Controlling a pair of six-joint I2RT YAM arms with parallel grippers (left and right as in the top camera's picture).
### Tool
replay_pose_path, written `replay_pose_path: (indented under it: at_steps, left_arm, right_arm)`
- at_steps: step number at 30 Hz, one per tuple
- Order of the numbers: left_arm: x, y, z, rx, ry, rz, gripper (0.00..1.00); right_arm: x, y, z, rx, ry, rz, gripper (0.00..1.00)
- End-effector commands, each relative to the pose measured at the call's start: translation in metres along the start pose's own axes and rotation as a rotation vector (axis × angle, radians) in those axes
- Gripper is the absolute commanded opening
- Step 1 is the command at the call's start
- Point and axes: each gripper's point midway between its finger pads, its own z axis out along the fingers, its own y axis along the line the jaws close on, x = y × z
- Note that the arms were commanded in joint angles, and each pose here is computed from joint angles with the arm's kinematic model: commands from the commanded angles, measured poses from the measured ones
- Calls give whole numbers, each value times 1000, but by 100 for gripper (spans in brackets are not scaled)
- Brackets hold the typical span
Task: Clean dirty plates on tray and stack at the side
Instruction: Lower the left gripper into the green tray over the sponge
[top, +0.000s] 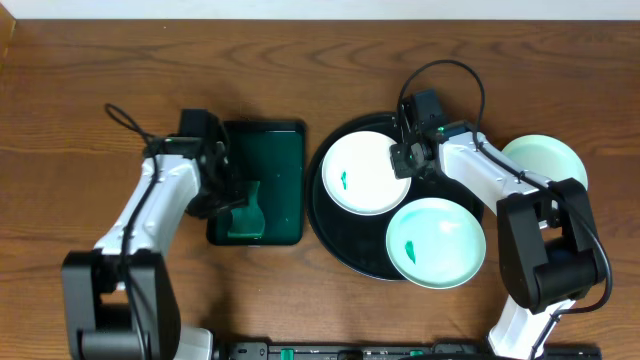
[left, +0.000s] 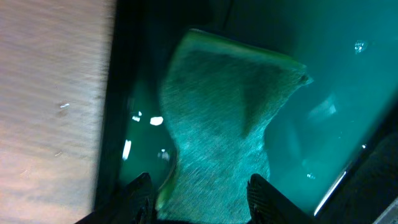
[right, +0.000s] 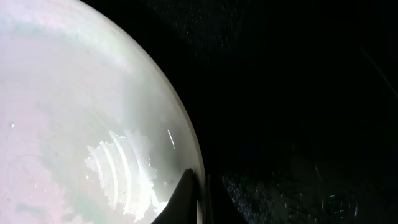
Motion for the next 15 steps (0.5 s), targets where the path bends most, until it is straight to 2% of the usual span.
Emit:
replay_pose_path:
  at_steps: [1,4,15]
  left_arm:
    - [5,-6,15,-15,37,46,49]
    - [5,-10,17,-14,32,38,45]
    - [2,-12,19,-12,23,-29,45]
  right_arm:
    - [-3,1,-1,17,-8,-16,1]
    - [-3,1,-1,17,-8,-16,1]
    - [-3,1,-1,17,-8,-16,1]
